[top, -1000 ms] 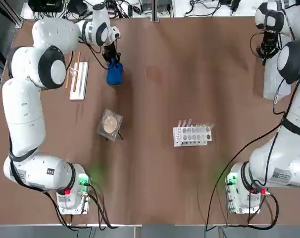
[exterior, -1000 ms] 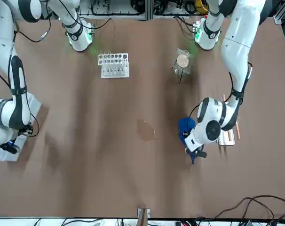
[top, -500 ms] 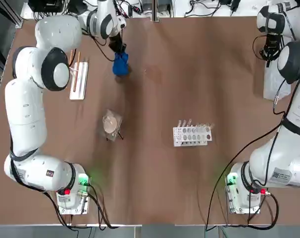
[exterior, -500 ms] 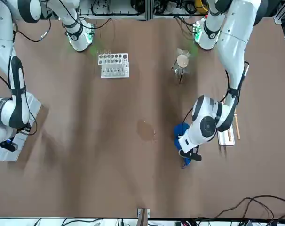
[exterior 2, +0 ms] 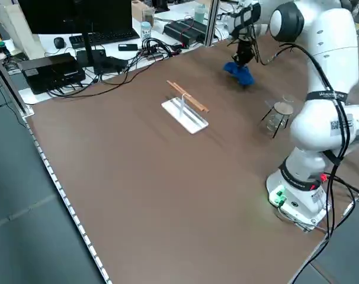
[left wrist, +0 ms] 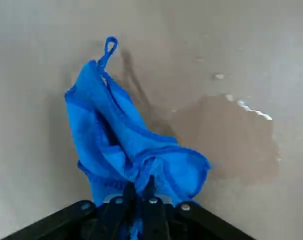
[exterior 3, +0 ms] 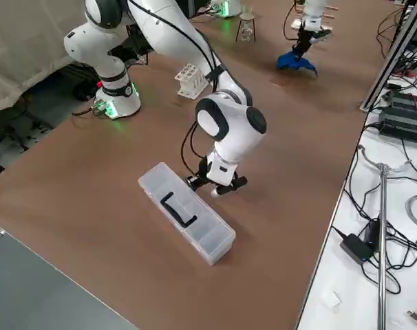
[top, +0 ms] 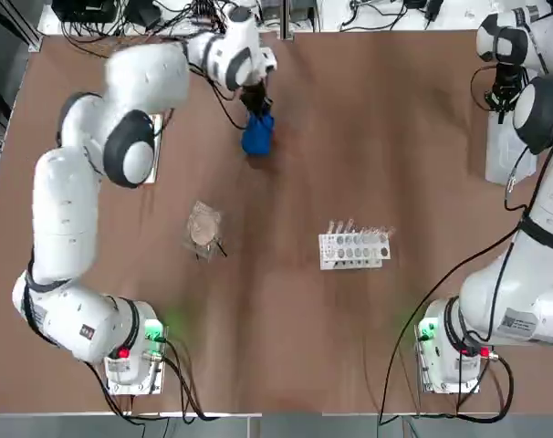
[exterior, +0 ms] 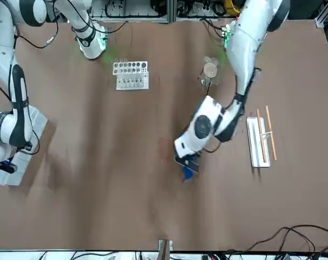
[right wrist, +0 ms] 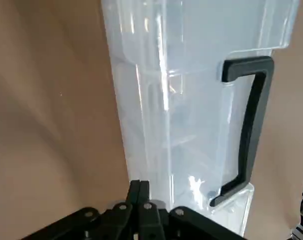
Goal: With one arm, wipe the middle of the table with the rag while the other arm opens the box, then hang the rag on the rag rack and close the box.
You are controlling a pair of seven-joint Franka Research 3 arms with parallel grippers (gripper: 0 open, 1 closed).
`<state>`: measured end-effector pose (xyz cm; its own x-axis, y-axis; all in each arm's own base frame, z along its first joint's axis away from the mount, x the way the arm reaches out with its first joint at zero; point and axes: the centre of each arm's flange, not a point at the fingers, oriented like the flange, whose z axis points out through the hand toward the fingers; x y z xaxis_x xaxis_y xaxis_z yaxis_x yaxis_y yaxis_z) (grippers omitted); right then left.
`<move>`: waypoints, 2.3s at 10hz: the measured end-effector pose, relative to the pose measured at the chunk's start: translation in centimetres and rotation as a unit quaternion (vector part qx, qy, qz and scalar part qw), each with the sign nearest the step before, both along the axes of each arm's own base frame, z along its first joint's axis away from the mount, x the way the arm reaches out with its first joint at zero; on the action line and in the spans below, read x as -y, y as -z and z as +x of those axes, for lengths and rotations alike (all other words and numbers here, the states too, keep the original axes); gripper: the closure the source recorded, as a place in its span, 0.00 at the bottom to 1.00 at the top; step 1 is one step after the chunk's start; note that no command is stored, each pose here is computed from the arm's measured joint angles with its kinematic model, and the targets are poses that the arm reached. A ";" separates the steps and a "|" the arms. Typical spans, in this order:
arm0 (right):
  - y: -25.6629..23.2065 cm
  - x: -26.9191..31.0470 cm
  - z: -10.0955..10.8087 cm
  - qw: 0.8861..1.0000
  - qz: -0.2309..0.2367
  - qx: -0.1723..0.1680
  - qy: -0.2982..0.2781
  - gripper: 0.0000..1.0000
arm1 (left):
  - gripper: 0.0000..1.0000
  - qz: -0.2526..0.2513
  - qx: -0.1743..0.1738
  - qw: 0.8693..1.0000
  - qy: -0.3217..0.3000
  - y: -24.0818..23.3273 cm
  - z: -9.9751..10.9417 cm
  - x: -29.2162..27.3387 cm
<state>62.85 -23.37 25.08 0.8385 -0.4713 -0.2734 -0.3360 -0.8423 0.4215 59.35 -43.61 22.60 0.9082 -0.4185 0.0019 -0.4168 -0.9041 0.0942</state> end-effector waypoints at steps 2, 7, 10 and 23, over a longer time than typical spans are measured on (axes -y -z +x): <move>0.0 0.1 0.0 1.000 -0.002 0.000 -0.001 0.99 | 0.92 -0.003 0.010 1.000 0.012 1.3 -1.1 4.2; -0.2 0.3 -0.1 1.000 0.000 -0.004 -0.011 0.99 | 0.92 -0.001 0.007 0.999 0.040 3.2 -3.7 8.0; -3.3 1.7 -0.1 1.000 -0.005 0.003 -0.021 0.99 | 0.92 -0.001 0.006 0.999 0.042 3.4 -3.9 8.2; -7.4 12.1 -3.9 0.999 -0.017 -0.013 -0.028 0.99 | 0.92 -0.018 0.033 0.996 0.076 4.1 -7.6 12.7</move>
